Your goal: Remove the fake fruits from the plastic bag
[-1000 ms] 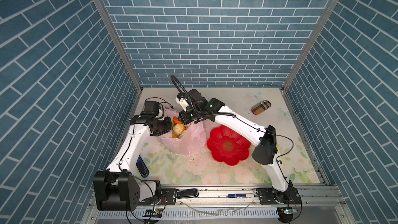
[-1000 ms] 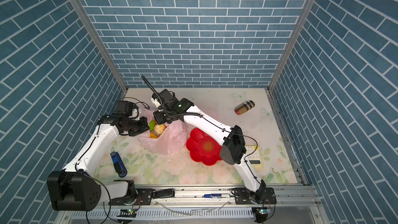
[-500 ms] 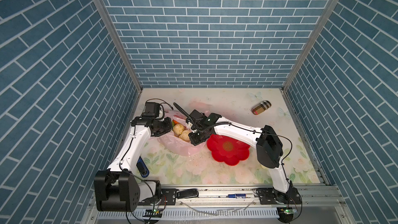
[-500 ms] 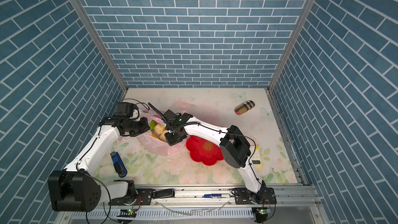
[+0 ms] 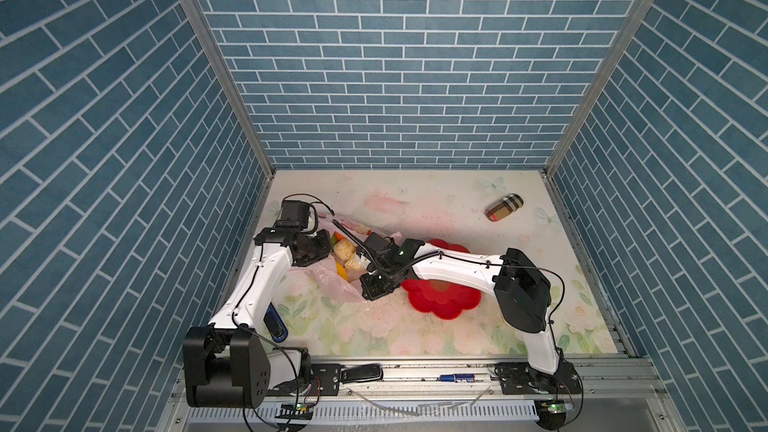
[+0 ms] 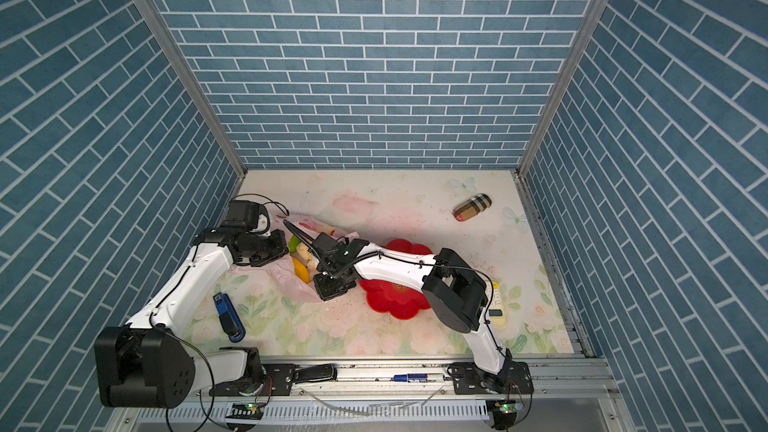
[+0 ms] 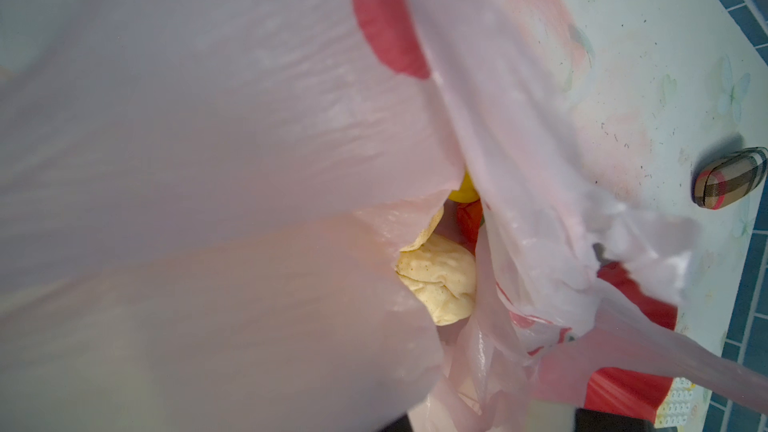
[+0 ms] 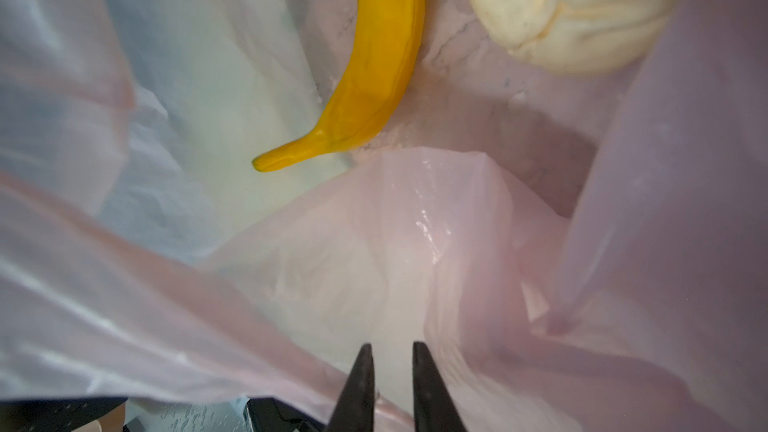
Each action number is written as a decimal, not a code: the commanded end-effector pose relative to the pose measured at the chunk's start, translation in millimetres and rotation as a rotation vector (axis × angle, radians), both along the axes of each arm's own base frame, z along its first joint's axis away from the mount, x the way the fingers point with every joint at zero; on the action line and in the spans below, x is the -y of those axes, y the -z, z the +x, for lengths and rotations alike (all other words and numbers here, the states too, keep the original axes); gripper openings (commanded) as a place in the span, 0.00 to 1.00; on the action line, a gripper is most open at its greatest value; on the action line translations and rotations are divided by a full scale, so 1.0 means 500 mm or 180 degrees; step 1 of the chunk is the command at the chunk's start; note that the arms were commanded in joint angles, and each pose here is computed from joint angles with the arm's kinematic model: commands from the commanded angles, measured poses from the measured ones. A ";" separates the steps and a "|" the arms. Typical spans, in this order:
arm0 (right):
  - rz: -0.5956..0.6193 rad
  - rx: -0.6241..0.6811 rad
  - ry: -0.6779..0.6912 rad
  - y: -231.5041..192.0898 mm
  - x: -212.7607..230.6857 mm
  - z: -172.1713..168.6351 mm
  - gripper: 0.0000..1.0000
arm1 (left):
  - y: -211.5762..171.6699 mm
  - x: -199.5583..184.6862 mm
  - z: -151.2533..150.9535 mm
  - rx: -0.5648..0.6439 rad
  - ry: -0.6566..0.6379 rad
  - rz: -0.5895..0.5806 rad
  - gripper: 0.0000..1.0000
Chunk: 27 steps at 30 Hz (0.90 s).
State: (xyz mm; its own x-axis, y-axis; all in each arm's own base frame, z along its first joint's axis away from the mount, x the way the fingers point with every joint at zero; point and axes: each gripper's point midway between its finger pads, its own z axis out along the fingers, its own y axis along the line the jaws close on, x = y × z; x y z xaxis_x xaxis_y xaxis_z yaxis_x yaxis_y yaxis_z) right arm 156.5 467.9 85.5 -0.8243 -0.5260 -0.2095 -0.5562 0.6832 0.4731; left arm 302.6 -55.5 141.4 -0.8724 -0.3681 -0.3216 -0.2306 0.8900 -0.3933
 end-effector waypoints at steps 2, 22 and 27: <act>0.0163 0.0156 0.0045 -0.076 -0.020 0.021 0.28 | 0.006 -0.005 -0.029 -0.0090 0.0084 0.0093 0.00; 0.0371 0.0762 0.0522 -0.093 -0.082 0.274 0.25 | 0.038 -0.004 -0.142 -0.0078 -0.0104 0.0013 0.00; 0.0321 0.1012 0.0639 -0.094 -0.065 0.350 0.24 | 0.042 0.008 -0.162 -0.0013 -0.0171 0.0065 0.00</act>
